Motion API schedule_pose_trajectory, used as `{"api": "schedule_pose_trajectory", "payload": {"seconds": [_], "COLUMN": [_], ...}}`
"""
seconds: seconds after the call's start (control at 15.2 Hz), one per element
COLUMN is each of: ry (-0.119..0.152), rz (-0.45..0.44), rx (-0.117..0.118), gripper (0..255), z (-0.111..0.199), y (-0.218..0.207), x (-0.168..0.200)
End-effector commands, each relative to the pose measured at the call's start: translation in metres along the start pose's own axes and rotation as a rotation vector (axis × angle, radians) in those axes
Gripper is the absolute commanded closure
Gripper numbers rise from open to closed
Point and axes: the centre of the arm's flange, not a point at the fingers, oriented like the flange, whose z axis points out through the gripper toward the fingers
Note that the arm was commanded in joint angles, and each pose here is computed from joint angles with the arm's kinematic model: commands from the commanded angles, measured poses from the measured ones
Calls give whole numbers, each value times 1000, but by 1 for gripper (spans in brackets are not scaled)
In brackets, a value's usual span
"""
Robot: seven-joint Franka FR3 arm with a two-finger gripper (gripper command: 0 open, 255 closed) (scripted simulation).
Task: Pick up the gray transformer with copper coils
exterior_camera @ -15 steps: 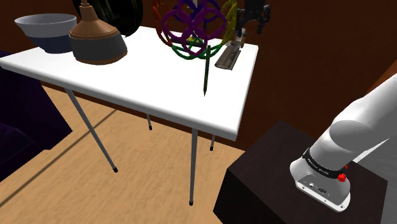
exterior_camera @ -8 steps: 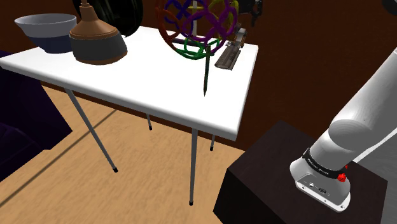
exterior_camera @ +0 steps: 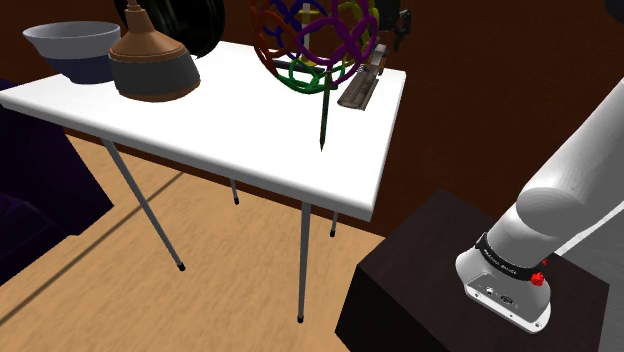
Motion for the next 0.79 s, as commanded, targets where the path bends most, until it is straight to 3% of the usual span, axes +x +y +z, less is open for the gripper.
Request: {"api": "schedule_pose_trajectory", "payload": {"seconds": [0.0,0.73], "ry": [-10,-10], "rz": [-12,-12], "rx": [-2,-2], "gripper": [255,255], "z": [6,-5], "y": [-7,-5], "x": [-3,-2]}}
